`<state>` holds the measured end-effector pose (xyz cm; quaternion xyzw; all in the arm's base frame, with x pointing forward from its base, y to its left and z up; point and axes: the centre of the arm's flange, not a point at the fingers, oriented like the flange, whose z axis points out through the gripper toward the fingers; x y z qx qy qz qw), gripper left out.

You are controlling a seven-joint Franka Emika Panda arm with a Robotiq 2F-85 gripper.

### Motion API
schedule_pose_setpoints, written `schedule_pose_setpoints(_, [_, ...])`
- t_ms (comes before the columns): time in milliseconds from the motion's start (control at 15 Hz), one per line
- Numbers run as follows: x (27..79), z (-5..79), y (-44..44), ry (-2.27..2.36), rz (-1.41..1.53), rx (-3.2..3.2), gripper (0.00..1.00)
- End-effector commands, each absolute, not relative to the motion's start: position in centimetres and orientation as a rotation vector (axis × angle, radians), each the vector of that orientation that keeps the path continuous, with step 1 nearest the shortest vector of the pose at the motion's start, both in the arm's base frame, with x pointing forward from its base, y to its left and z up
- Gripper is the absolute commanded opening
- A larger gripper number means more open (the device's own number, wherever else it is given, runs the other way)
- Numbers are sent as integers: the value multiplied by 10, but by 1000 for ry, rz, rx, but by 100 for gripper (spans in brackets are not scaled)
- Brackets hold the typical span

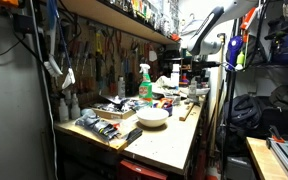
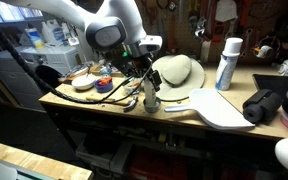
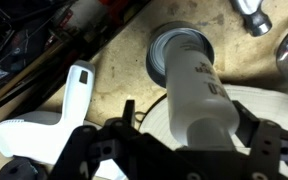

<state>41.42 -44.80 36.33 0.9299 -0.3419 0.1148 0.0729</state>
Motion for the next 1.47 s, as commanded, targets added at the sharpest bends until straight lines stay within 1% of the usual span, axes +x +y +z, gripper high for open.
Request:
schedule_pose_setpoints(0, [413, 360, -448, -1045, 309, 2785, 61])
schedule_pose_setpoints(133, [412, 366, -445, -1043, 311, 2791, 44])
schedule_pose_setpoints(267, [412, 373, -440, -1034, 313, 2802, 31])
schedule_pose_setpoints(600, [404, 430, -432, -1024, 317, 2828, 31])
schedule_pose_setpoints(867, [397, 480, -444, -1133, 433, 2768, 31])
schedule_pose_setpoints(1000, [402, 481, -452, -1220, 527, 2679, 31])
schedule_pose_setpoints(1267, [417, 458, -474, -1434, 559, 2530, 31])
schedule_pose_setpoints(1400, [420, 436, -492, -1544, 523, 2458, 31])
